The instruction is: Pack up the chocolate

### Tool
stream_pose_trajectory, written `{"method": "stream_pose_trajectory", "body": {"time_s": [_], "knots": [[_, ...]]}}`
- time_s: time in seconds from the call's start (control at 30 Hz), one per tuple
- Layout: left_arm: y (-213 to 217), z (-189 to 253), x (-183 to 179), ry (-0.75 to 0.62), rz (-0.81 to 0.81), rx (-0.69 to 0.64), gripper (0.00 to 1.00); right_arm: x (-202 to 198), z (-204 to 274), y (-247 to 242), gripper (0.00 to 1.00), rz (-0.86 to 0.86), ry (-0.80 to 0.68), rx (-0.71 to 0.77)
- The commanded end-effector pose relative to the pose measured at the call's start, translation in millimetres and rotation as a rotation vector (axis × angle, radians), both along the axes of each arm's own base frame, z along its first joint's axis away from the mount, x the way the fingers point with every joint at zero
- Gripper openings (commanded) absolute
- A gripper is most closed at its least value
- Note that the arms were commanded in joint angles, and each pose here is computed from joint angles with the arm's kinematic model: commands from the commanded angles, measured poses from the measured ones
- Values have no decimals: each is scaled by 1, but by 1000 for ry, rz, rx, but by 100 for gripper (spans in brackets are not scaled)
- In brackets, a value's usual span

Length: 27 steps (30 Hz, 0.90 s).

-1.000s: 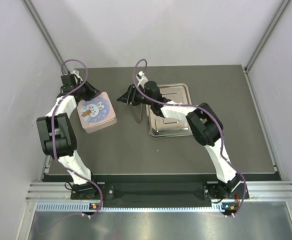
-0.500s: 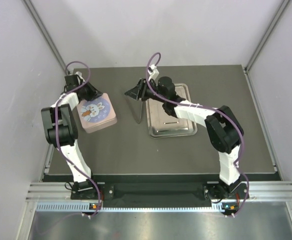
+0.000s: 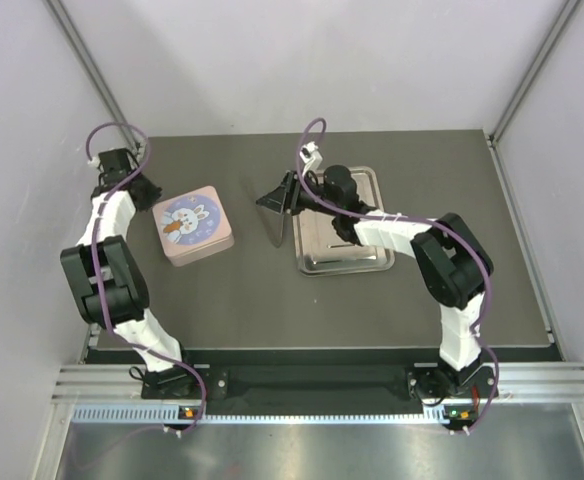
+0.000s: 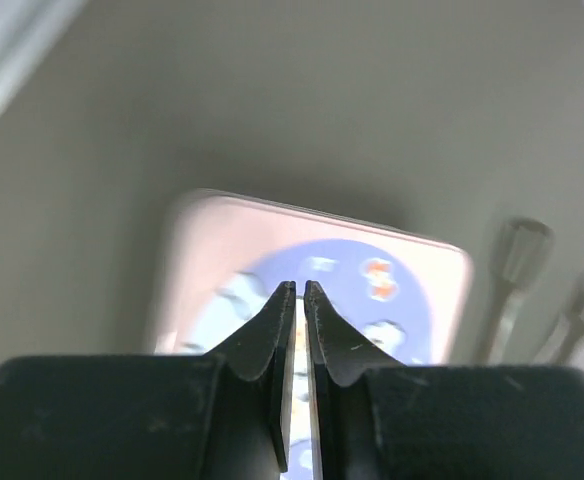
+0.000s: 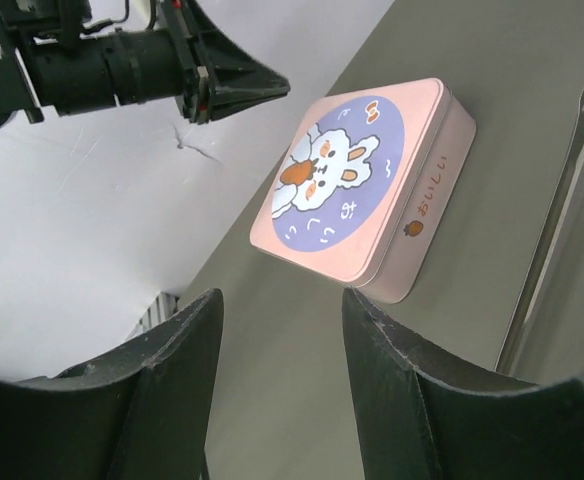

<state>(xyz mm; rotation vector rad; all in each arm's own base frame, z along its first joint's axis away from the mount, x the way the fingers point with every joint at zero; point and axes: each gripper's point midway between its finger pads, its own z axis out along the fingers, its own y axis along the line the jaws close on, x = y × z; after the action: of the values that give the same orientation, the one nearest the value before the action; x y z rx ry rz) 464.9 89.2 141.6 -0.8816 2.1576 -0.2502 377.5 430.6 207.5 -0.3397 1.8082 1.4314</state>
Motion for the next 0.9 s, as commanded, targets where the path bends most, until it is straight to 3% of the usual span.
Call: {"method": "stream_pose_trajectory", "body": {"time_s": [0.0, 0.23, 0.33, 0.53, 0.57, 0.6, 0.7, 0.73, 0.77, 0.8, 0.83, 0.87], "knots": [[22, -25, -29, 98, 87, 40, 13, -1, 43, -10, 51, 14, -102, 93], [25, -92, -52, 301, 119, 23, 8, -6, 52, -15, 51, 26, -115, 99], [24, -72, -46, 253, 109, 34, 9, -9, 60, -19, 51, 14, -133, 84], [9, 13, -28, 91, 38, 82, 17, -15, 80, -33, 53, -31, -145, 42], [2, 33, -27, 45, 16, 96, 22, -17, 84, -36, 56, -39, -147, 32], [-20, 48, -21, -3, -74, 69, 27, -15, 82, -43, 71, -68, -158, -3], [-85, 86, -20, -121, -288, 17, 47, -22, 92, -77, 94, -187, -159, -136], [-122, 94, -23, -152, -387, -3, 52, -27, 75, -90, 98, -217, -100, -222], [-144, 96, -32, -177, -442, -26, 67, -30, 75, -99, 100, -245, -93, -252], [-161, 98, -37, -206, -491, -50, 99, -32, 89, -115, 100, -308, -120, -265], [-203, 106, -43, -263, -605, -81, 99, -37, 84, -126, 100, -333, -96, -302], [-218, 101, -57, -264, -640, -107, 99, -44, 71, -138, 100, -354, -60, -353]]}}
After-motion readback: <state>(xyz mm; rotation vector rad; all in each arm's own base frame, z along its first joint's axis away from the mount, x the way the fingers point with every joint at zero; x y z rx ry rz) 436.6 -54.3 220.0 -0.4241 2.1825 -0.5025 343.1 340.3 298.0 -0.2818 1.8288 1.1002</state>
